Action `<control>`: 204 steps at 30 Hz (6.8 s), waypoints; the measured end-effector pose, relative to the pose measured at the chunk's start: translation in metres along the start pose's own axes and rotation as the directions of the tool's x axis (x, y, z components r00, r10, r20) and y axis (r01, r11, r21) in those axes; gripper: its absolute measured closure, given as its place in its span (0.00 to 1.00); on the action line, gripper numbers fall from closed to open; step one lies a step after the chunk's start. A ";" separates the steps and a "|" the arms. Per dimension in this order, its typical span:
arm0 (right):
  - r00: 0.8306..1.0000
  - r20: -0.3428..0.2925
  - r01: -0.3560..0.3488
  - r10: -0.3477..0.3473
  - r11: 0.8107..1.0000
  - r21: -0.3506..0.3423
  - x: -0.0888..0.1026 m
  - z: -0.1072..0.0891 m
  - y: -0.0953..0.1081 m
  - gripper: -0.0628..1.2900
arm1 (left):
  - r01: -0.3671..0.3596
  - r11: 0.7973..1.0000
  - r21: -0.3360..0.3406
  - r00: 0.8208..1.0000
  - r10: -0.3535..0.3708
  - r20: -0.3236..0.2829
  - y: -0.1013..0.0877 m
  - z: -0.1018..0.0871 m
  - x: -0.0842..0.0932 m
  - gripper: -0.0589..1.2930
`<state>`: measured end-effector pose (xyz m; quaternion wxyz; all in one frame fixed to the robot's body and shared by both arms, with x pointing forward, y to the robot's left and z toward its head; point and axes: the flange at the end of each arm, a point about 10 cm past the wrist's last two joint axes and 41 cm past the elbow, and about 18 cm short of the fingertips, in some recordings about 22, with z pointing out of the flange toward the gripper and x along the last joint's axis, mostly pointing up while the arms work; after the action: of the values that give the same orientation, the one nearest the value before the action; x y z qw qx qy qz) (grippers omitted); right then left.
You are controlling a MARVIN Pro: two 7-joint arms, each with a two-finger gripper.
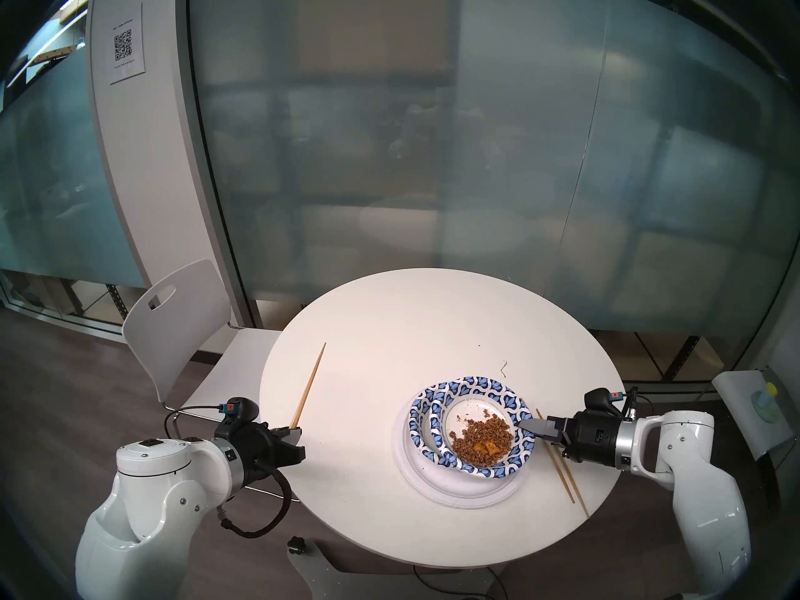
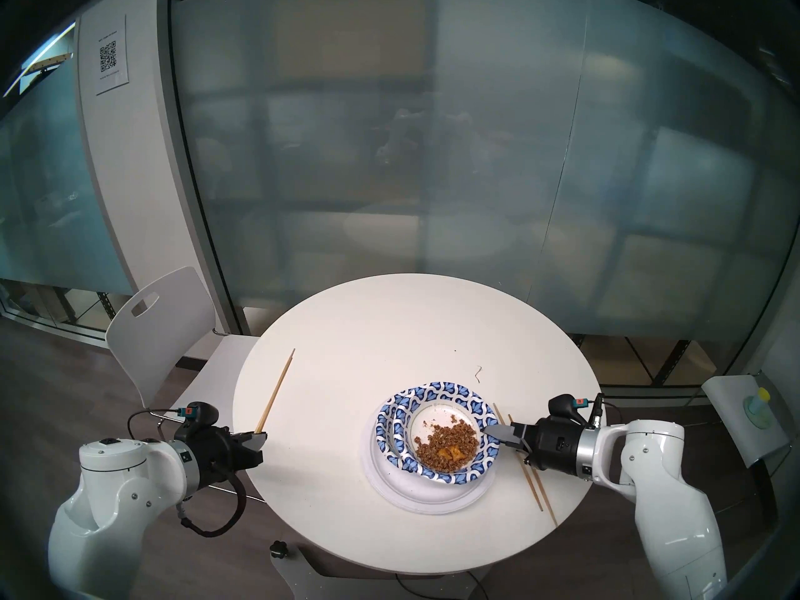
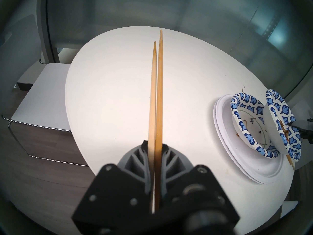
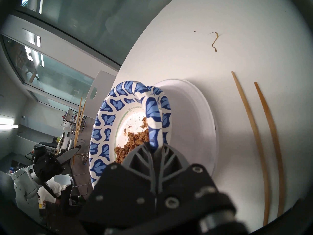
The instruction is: Stack the plates into one stack
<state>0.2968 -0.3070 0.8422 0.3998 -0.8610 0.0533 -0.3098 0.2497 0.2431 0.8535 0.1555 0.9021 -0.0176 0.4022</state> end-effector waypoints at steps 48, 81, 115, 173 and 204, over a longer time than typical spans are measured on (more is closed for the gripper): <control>0.994 0.098 0.041 -0.044 0.998 0.039 0.027 0.028 -0.011 0.97 | 0.011 1.000 0.009 1.000 -0.011 -0.004 -0.003 0.004 0.007 0.91; 0.993 0.078 0.087 -0.088 0.996 0.006 0.041 0.013 -0.019 0.63 | 0.011 1.000 0.003 1.000 -0.011 -0.003 -0.002 0.000 0.008 0.91; 0.973 -0.132 0.189 -0.191 0.982 -0.030 -0.021 -0.028 -0.057 0.10 | -0.083 0.986 -0.147 0.995 0.092 0.050 0.077 -0.004 -0.004 0.91; 0.829 -0.488 0.159 -0.273 0.952 -0.262 -0.190 -0.097 -0.041 0.06 | -0.305 0.904 -0.299 0.942 0.333 0.043 0.201 0.053 -0.017 0.91; 0.630 -0.685 0.225 -0.366 0.930 -0.290 -0.239 -0.115 -0.012 0.06 | -0.405 0.868 -0.287 0.911 0.409 -0.048 0.231 0.096 0.037 0.91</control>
<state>0.0371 -0.2925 0.7899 0.2107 -0.6947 0.0924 -0.6815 0.3080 -0.0015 0.8816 0.1978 0.8481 -0.2671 0.4126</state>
